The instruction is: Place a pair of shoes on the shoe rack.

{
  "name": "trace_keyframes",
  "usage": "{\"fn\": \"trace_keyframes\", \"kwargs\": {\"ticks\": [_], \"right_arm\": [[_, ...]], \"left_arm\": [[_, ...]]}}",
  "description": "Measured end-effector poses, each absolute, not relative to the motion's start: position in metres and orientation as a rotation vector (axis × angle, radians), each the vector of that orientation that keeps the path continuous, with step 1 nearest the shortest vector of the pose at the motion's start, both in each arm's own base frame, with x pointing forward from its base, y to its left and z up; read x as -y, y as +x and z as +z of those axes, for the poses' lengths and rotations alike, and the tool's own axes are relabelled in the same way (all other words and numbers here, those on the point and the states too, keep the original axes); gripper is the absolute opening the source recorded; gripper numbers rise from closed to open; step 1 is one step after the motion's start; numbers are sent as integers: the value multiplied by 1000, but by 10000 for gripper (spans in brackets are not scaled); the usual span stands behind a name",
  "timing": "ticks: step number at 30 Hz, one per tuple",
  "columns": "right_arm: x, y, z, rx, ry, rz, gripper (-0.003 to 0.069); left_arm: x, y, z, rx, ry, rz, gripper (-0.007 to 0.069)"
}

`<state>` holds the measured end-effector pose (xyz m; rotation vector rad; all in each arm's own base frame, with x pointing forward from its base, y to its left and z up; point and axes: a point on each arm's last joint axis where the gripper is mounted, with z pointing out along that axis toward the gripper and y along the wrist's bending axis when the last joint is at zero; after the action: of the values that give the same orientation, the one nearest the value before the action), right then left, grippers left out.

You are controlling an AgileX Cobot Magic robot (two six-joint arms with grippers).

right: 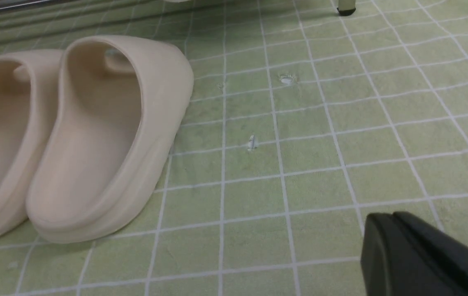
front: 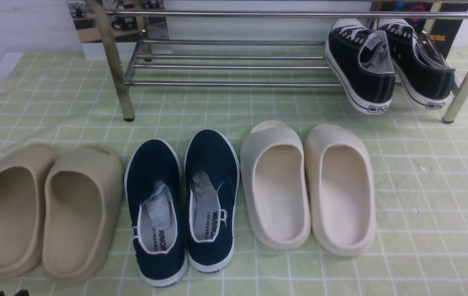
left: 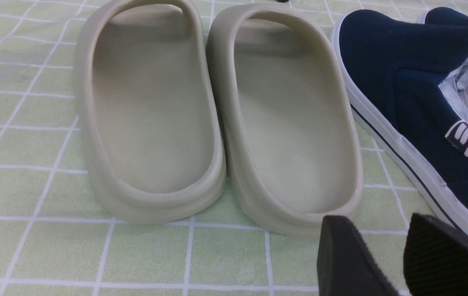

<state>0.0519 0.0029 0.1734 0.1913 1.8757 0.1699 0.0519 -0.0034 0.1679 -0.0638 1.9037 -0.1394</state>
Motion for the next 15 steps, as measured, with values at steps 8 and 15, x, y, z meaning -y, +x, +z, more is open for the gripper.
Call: {"fn": "trace_keyframes", "kwargs": {"ticks": [8, 15], "right_arm": [[-3, 52, 173, -1876, 191, 169, 18], [-3, 52, 173, -1876, 190, 168, 19]], "left_arm": [[3, 52, 168, -1904, -64, -139, 239], [3, 52, 168, -1904, -64, -139, 239]]}}
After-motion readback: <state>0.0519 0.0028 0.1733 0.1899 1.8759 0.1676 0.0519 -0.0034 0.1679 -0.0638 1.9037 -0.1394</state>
